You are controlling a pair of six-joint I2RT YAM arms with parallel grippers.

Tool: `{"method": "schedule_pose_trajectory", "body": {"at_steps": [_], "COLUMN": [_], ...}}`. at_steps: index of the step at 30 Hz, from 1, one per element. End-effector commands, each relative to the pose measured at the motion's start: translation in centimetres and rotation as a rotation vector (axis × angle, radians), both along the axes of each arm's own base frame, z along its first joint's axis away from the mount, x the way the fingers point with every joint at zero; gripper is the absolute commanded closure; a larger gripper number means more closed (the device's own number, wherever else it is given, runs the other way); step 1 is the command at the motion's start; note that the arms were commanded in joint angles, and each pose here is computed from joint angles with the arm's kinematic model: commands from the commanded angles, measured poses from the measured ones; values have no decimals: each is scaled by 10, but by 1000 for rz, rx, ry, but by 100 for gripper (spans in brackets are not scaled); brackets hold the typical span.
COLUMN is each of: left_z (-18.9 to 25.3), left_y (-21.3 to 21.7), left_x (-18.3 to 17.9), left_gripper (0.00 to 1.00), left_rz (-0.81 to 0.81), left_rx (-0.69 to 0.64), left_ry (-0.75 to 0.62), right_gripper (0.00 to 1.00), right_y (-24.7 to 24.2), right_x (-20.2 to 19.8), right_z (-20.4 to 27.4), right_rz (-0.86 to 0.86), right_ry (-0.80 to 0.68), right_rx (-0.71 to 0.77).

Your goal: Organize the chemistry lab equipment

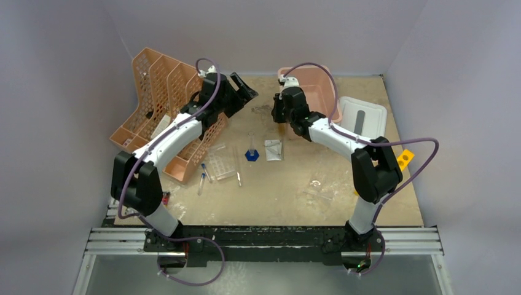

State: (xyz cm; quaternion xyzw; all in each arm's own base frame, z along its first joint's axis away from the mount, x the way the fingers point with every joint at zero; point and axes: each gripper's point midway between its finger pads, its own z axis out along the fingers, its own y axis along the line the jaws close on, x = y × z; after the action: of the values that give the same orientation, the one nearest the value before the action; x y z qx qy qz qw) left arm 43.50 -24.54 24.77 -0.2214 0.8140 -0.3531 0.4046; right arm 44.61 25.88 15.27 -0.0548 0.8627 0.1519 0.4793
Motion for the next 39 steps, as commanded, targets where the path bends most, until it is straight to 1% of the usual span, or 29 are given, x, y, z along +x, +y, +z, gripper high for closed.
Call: {"method": "schedule_pose_trajectory", "body": {"at_steps": [1,10,17,21,27,31,36,39], "left_z": [-5,-18,-39,-54,-60,-67,-82,-91], "left_y": [-9,-41,-70,-68,-61,-69,-77,-83], "left_x": [9,9,19,27,43,50,53,52], "left_gripper": [25,28,28,30,30,30,37,46], "left_rz": [19,-28,-15,35,130,128,122,110], "left_rx": [-17,-18,-50,-24,-31,-44,-40,-52], "left_ry": [36,48,87,114,99,109,134,155], "right_gripper": [100,100,100,100,100,100,100,100], "right_y": [13,15,12,11,7,5,4,1], "right_x": [23,19,16,14,8,6,3,0], "right_z": [44,49,43,44,41,41,43,42], "right_rz": [-3,0,-20,-21,-24,-25,-25,-28], "right_ry": [-114,-117,-98,-100,-96,-99,-105,-108], "right_rx": [104,132,145,146,144,146,150,144]}}
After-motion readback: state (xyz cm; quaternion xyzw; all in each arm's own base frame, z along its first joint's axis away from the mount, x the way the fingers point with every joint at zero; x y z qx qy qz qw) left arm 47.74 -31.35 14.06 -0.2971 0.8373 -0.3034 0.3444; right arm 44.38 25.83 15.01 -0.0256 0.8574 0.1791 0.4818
